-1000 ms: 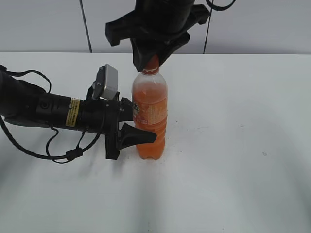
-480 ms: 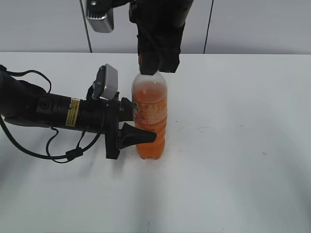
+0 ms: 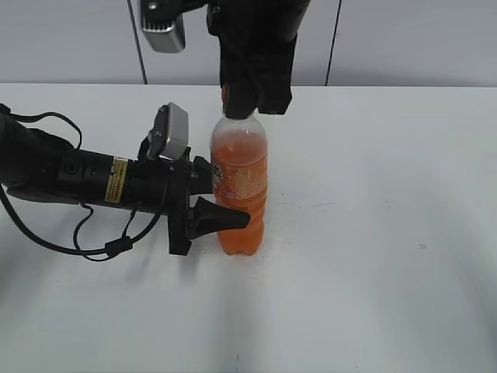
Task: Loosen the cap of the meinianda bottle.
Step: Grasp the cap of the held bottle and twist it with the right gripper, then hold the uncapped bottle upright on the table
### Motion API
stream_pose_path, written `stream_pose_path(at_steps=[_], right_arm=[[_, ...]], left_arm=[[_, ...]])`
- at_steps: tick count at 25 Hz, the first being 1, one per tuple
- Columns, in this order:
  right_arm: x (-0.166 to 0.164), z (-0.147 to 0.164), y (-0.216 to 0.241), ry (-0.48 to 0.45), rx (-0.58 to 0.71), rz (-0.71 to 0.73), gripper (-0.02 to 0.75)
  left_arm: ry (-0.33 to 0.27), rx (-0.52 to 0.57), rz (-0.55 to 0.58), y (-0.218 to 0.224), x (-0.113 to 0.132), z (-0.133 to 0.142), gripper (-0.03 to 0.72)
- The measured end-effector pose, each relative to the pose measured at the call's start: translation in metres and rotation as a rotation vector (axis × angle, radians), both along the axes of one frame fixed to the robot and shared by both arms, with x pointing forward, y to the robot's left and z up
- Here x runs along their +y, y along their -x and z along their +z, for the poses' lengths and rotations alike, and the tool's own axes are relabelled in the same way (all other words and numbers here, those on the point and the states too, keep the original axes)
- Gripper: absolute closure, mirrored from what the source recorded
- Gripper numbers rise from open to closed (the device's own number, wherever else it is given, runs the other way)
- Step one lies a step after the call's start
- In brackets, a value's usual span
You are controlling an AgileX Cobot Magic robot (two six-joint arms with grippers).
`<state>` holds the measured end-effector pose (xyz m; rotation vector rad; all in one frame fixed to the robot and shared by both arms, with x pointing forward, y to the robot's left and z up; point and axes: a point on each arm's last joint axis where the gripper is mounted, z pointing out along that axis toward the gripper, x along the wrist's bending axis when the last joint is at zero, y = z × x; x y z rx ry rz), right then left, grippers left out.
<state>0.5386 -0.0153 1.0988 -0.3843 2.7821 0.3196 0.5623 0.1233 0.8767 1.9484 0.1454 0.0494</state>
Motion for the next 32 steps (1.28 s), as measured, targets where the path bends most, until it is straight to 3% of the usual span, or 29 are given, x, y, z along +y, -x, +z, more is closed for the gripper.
stream_pose_path(at_steps=[6,10,13,19,25,28,32], right_arm=[[-0.01,0.037,0.018,-0.152,0.027,-0.155,0.467],[-0.023,0.06,0.025,-0.325,0.115,-0.571,0.466],[-0.039,0.063,0.013,-0.386,0.118,-0.856,0.466],[-0.1,0.064,-0.015,-0.45,0.141,-1.156,0.466],[-0.198,0.035,-0.018,-0.523,0.131,-1.459,0.466],[-0.224,-0.004,-0.011,-0.499,0.142,-1.546,0.466],[-0.232,-0.063,-0.006,-0.478,0.166,-1.583,0.466]], left_arm=[[-0.001,0.0,-0.002,0.0,0.0,0.0,0.307],[-0.001,-0.001,-0.002,0.0,0.0,0.0,0.307],[-0.001,-0.001,-0.002,0.0,0.0,0.0,0.307],[-0.001,-0.001,-0.002,0.0,0.0,0.0,0.307],[-0.001,-0.001,-0.002,0.0,0.0,0.0,0.307],[-0.001,-0.001,-0.002,0.0,0.0,0.0,0.307],[0.005,0.0,0.002,0.0,0.0,0.0,0.307]])
